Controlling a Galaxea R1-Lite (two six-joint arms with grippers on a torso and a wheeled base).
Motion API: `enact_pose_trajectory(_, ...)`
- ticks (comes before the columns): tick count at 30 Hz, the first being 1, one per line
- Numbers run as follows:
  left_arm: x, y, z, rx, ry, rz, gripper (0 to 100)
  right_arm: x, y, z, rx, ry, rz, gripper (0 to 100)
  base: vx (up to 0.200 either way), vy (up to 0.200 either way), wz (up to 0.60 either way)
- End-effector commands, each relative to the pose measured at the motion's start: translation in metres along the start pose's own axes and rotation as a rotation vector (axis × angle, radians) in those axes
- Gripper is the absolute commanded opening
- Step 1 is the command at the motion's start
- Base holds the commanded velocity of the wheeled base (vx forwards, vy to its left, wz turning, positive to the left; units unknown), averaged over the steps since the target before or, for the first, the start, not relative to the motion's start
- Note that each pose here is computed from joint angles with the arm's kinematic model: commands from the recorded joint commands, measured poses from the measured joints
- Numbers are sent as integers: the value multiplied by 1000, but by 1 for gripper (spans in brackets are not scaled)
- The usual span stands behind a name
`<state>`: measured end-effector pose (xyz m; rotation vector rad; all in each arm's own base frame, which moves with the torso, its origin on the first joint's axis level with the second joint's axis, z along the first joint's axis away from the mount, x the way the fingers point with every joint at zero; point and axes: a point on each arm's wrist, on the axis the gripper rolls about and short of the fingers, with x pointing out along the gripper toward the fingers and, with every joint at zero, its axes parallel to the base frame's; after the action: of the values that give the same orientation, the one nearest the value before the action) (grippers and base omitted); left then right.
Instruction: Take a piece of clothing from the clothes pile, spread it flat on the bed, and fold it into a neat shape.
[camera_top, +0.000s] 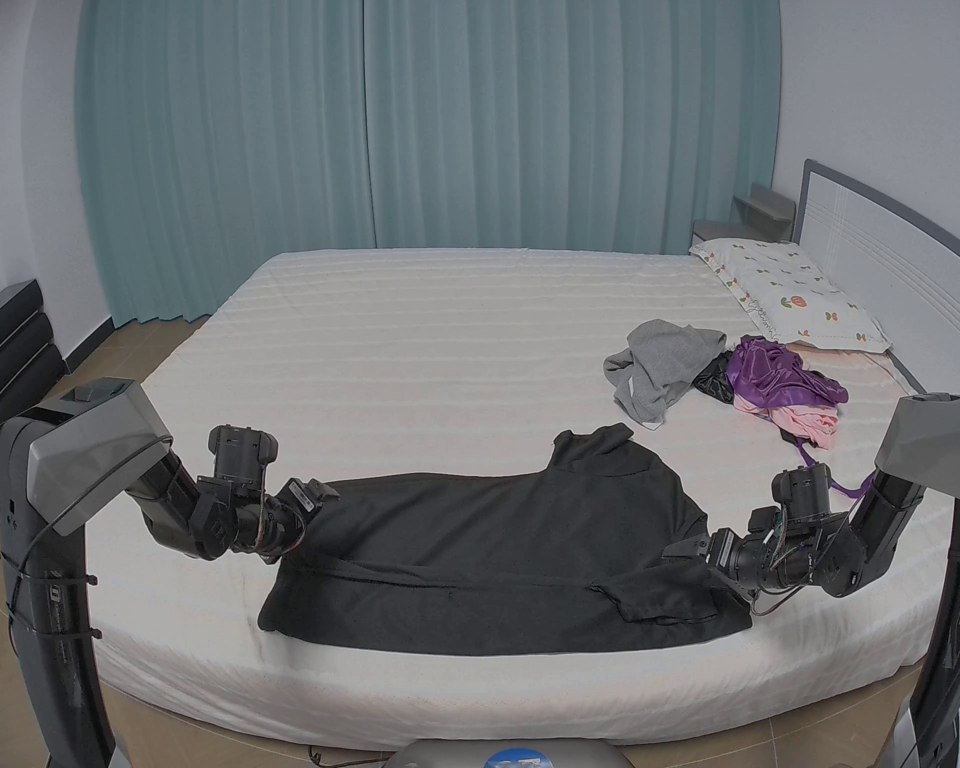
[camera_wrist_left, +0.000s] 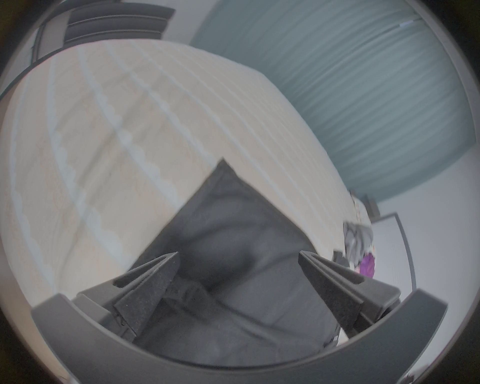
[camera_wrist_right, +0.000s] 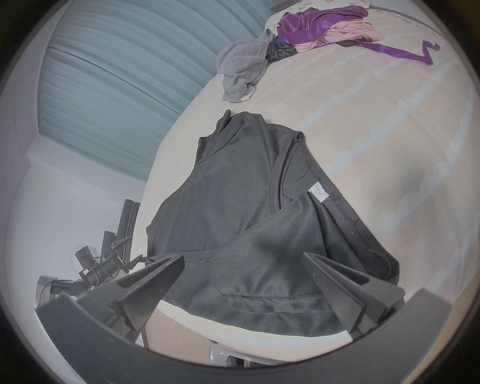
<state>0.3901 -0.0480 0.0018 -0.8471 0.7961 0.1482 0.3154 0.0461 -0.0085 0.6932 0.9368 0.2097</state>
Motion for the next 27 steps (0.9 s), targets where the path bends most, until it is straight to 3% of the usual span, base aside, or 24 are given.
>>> enact_pose_trajectory(1, -19, 11, -7, 97, 54, 13, 100, 1, -1, -3, 2, 11, -5, 100, 0, 0, 0)
enact_pose_trajectory(10, -15, 15, -10, 114, 34, 85, 100, 2, -3, -4, 4, 14, -10, 100, 0, 0, 0)
enact_pose_trajectory(20, -22, 10, -11, 124, 13, 104, 100, 2, -5, -4, -2, 15, -14, 100, 0, 0, 0)
enact_pose_trajectory(27, -24, 13, -15, 133, 63, 154, 100, 3, -5, -5, -1, 19, -15, 100, 0, 0, 0)
